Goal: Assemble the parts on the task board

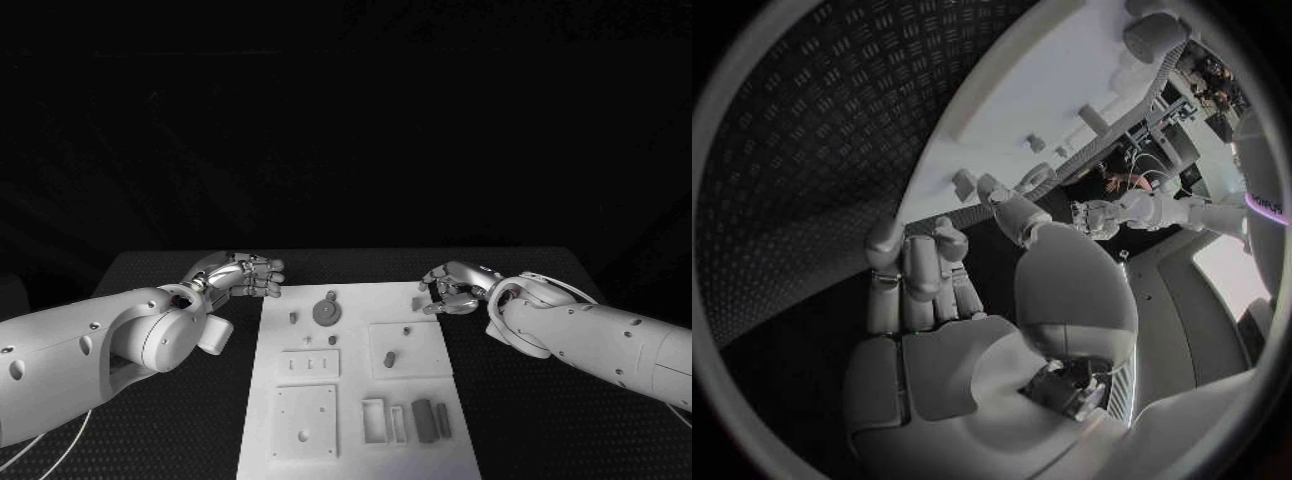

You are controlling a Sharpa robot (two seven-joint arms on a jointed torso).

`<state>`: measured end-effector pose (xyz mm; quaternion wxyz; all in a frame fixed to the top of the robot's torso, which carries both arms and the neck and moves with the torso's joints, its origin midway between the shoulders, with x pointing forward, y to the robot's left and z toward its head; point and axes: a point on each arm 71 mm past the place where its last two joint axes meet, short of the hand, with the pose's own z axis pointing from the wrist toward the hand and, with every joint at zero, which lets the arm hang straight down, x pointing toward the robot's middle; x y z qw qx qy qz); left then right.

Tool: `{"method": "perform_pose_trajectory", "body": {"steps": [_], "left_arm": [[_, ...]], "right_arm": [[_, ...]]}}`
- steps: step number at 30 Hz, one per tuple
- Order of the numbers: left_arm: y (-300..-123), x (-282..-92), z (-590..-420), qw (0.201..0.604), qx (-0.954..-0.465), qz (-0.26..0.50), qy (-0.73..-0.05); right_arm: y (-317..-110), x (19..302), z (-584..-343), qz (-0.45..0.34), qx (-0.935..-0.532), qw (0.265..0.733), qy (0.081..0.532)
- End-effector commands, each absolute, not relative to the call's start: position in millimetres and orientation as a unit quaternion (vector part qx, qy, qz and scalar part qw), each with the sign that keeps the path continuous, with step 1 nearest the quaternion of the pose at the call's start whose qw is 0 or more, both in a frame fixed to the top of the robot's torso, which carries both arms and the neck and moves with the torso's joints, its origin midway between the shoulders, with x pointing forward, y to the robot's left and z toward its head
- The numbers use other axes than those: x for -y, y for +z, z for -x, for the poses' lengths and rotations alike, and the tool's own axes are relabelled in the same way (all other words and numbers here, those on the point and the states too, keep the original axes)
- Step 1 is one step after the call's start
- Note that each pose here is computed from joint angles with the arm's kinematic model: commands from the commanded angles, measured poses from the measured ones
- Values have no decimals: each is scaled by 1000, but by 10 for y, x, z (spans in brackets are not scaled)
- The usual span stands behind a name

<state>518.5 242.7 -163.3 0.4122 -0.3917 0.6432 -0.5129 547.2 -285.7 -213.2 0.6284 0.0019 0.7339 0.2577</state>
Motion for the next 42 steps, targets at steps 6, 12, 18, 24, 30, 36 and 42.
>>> {"method": "perform_pose_trajectory", "body": {"steps": [6,12,18,24,30,36,42], "left_arm": [[-1635,-2390,-5180,403,-645,385,-523],[-1637,-2385,-5179,401,-646,385,-523],[-1637,-2387,-5177,402,-646,385,-523],[-1639,-2387,-5174,400,-647,385,-523],[-1639,-2390,-5171,400,-647,386,-522],[-1641,-2389,-5172,400,-647,386,-522],[-1641,-2391,-5171,400,-647,386,-522]], "right_arm": [[-2188,2763,-5472,11,-738,620,266],[-2255,2724,-5467,14,-739,619,265],[-2279,2705,-5469,16,-739,621,263],[-2283,2695,-5471,15,-737,622,262],[-2288,2683,-5472,17,-739,621,262],[-2288,2667,-5477,20,-738,623,260],[-2286,2659,-5478,21,-736,625,260]]}}
